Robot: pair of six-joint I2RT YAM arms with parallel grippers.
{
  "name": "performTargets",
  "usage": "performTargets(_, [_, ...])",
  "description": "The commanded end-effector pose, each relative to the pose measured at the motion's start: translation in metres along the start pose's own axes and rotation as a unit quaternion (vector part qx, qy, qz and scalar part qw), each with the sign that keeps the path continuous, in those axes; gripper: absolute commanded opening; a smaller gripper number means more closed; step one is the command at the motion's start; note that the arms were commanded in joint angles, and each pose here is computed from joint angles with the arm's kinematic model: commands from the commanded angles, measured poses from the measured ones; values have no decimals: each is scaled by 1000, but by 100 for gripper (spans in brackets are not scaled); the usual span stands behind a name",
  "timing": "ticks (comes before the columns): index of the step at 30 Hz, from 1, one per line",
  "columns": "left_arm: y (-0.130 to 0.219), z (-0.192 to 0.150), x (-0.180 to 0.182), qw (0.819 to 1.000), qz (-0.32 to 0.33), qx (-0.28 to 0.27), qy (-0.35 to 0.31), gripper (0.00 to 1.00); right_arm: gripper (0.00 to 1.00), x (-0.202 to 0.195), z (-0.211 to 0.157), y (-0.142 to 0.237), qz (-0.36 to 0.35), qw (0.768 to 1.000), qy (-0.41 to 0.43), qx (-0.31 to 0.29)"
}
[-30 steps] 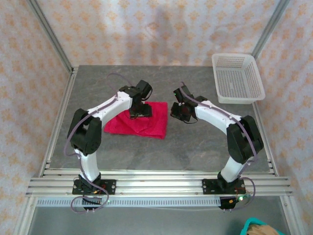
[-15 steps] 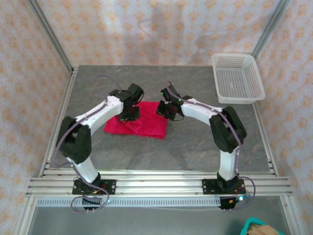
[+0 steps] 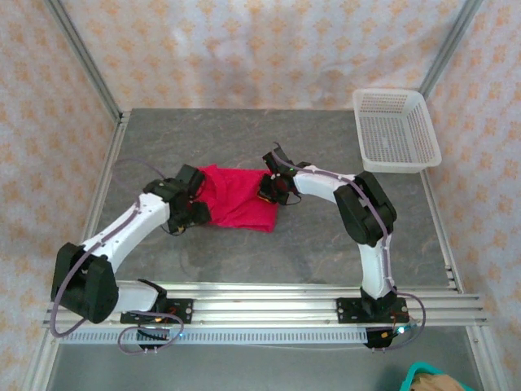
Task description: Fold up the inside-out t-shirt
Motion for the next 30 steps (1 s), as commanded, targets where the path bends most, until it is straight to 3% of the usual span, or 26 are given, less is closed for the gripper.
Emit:
performTargets(1, [22,40,-4,997,-48,-58,5,68,18,7,-1,5,13,1000,7,1])
performTargets(7, [-4,104,-35,995,-91,-44,-11,59,18,-2,-6,0,8,1000,6,10])
performTargets(11, [-31,122,-40,998,-50,3,-33,58,19,-1,-7,0,11,1000,7,12])
performTargets(16, [-43,135,-30,1000,-5,-4,-22,56,19,2,-6,1,15,1000,11,15])
performTargets(19, [-53,147,-28,1000,-7,-15,-7,46,19,2,-8,0,13,1000,14,16])
performTargets(21, [-65,157,-28,1000,-8,-7,-1,24,19,-2,-10,-3,5,1000,14,18])
performTargets(24, [-68,174,-21,1000,-6,2,5,4,18,-12,-15,-6,-14,1000,12,20])
performTargets(30, [-56,189,3,999,-18,-9,32,0,18,-33,-22,-5,-44,999,9,14])
Point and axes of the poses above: each hand's point on the last joint's axis, 136 mm out from that joint toward the fingers, its own y axis back along the fingers, its own x axis along the line the jaws close on, z = x × y, the point moved 9 cm from there along y, back along the fingers, and after that the axes turned 15 degrees about -y, right-handed, at the moved point
